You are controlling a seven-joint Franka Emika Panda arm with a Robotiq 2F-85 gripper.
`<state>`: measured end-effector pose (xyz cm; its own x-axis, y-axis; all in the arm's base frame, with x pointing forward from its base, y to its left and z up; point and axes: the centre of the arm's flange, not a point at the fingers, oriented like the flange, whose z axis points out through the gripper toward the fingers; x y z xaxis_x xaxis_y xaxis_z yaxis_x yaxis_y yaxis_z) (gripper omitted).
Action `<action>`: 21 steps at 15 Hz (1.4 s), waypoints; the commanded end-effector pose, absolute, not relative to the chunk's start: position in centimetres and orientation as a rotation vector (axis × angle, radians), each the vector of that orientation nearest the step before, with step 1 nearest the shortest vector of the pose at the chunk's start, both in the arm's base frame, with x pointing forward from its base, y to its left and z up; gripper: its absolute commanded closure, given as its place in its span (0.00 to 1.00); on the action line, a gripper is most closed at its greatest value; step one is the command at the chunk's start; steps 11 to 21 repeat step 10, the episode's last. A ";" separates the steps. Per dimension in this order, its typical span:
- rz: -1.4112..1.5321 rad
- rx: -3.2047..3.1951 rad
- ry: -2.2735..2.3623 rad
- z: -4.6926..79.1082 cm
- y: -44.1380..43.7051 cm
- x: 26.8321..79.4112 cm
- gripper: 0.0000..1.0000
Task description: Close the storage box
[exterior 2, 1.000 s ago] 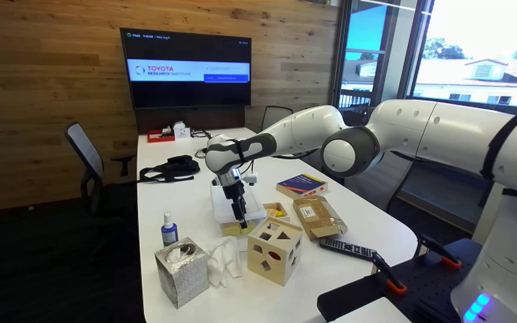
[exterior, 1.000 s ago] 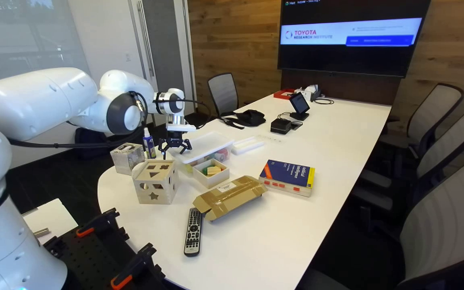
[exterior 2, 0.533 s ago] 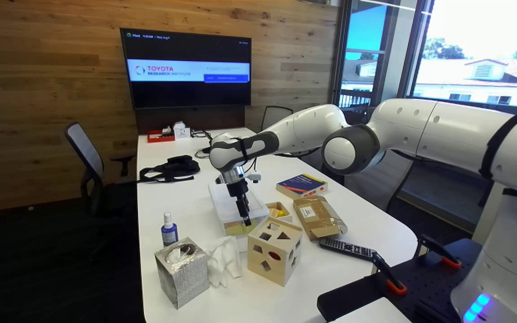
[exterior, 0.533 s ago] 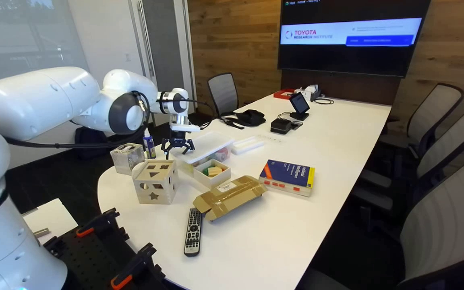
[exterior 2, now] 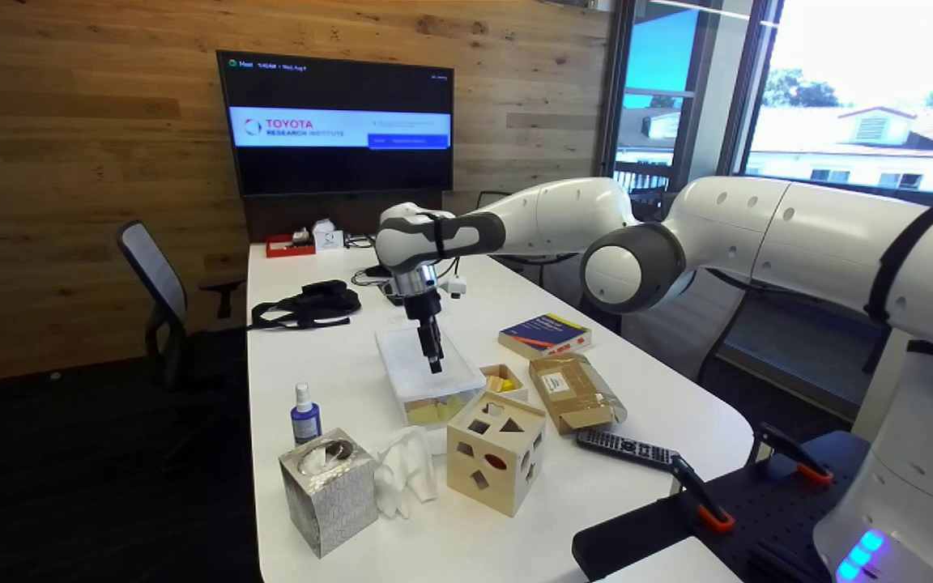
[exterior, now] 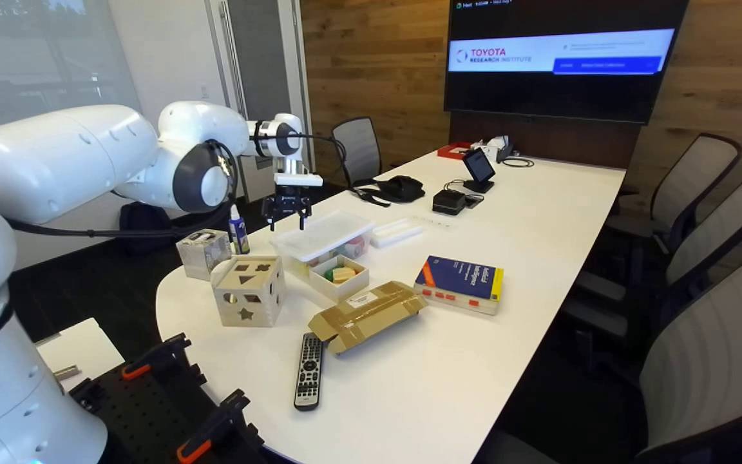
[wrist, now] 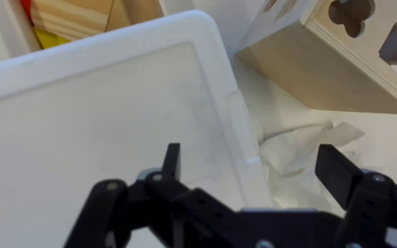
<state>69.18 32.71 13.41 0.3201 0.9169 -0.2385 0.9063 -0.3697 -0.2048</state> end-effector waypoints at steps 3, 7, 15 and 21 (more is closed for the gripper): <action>0.369 -2.564 -1.766 19.9 35.4 73.9 0.00; 0.279 -2.596 -1.793 22.4 34.7 74.1 0.00; 0.208 -2.642 -1.800 24.2 33.8 74.0 0.00; 0.208 -2.642 -1.800 24.2 33.8 74.0 0.00</action>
